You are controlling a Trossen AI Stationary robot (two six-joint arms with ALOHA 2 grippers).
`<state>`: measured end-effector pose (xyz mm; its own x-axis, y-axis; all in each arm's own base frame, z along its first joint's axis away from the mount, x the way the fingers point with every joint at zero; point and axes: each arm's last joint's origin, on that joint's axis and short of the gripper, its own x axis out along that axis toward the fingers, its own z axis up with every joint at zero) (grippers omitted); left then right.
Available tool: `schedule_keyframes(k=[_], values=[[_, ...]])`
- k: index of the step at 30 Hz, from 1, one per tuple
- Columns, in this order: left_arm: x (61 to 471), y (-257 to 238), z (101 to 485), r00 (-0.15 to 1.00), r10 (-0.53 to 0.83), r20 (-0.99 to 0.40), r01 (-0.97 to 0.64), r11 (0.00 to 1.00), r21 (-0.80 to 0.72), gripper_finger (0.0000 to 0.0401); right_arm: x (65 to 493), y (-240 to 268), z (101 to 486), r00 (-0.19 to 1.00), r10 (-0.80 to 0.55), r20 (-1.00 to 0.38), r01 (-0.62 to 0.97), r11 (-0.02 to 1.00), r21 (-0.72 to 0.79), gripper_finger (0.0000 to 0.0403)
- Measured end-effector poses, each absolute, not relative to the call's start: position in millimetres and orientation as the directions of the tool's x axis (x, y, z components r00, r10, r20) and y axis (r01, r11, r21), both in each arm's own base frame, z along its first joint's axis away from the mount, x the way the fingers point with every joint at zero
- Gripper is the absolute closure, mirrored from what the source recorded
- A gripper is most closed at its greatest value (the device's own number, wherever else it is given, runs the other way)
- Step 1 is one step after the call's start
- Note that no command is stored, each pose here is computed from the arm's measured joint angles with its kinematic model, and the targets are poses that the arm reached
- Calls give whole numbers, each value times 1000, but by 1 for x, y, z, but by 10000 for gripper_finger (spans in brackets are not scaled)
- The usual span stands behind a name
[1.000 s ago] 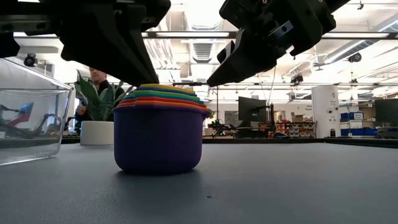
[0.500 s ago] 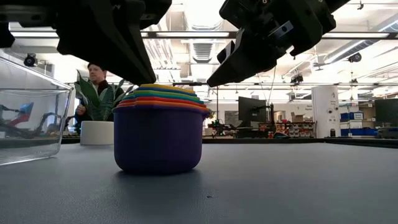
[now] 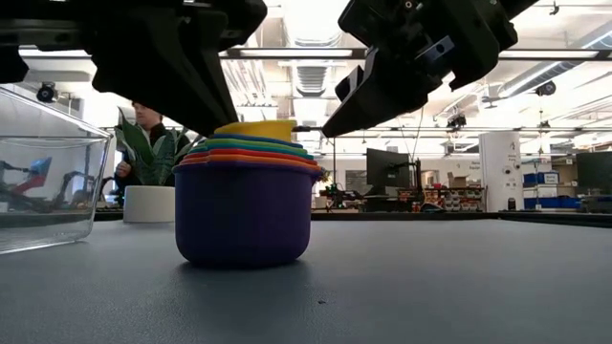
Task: Nest measuring cups in basket
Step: Stack the yellow measuring cup on top of the blue measuring cup, then return to Home Position
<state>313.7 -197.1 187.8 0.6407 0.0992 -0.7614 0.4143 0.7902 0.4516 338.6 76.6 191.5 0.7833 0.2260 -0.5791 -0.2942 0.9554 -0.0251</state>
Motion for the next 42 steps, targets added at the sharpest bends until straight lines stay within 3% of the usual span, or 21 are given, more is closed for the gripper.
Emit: schedule_keyframes(k=[31, 42], values=[[313, -201, 209, 622, 127, -772, 403, 794, 456, 401, 335, 89, 190, 774, 253, -581, -348, 936, -56, 394], [286, -184, 245, 708, 172, -685, 326, 781, 533, 401, 318, 88, 207, 815, 265, -516, -389, 909, -148, 394]])
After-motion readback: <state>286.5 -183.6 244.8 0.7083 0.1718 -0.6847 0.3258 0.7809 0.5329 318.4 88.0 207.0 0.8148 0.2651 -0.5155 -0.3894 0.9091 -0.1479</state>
